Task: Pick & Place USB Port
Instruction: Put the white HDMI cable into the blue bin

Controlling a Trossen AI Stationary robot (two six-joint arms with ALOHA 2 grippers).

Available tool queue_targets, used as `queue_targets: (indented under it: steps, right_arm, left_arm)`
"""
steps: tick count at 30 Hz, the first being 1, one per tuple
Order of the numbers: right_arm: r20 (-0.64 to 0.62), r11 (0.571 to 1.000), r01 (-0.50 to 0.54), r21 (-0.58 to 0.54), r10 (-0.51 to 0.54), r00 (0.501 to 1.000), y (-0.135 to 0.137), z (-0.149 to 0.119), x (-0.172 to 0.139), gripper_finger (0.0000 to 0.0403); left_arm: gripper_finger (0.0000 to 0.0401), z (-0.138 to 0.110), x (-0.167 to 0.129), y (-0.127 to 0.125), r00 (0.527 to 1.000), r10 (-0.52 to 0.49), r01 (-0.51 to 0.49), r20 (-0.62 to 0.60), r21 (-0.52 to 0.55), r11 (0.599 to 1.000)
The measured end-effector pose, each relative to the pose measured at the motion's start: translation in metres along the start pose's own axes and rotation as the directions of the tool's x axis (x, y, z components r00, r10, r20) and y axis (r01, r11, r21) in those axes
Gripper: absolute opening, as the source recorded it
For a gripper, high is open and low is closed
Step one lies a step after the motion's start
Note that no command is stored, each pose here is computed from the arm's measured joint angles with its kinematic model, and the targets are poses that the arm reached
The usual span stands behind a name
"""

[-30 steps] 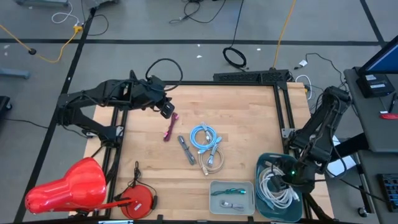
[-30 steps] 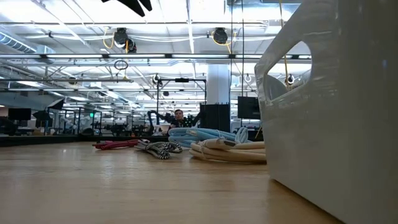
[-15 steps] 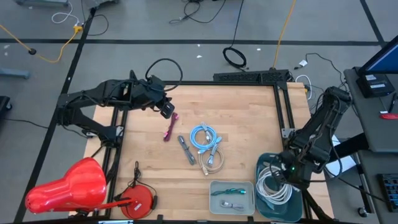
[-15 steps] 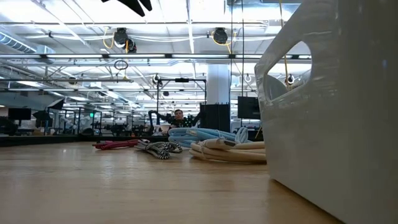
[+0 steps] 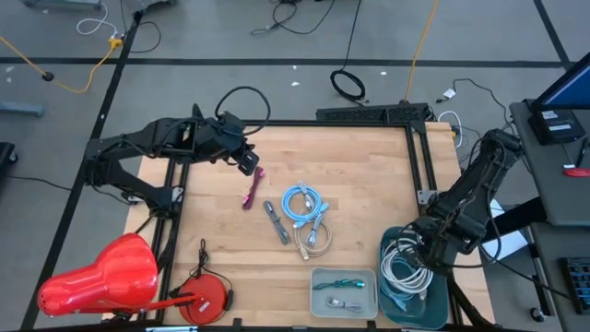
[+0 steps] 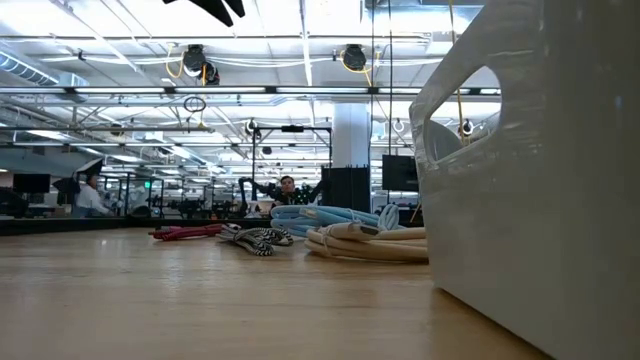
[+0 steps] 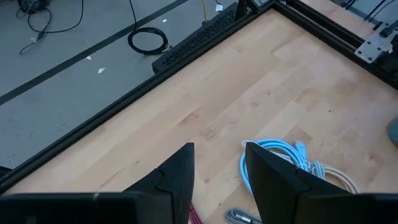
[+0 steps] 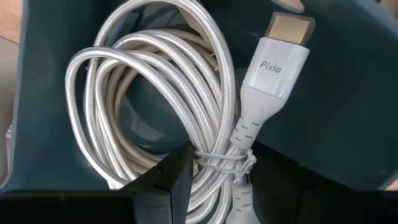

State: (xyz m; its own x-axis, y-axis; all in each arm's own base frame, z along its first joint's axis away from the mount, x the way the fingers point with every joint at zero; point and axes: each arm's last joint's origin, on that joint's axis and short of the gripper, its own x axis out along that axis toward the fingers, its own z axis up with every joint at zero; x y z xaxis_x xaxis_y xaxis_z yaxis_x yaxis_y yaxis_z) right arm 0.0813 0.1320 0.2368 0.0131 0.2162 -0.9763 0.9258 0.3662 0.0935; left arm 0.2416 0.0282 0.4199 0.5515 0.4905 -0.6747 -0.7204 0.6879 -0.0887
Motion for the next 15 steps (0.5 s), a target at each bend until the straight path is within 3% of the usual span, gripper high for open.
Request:
queue_targets:
  steps: [15]
  right_arm:
    - [-0.015,1.0,-0.001,-0.001,0.001,1.0,0.008,0.014,-0.002,0.0212]
  left_arm:
    - [0.0145,0.002,0.002,0.003,1.0,0.013,-0.013,0.003,0.011,1.0]
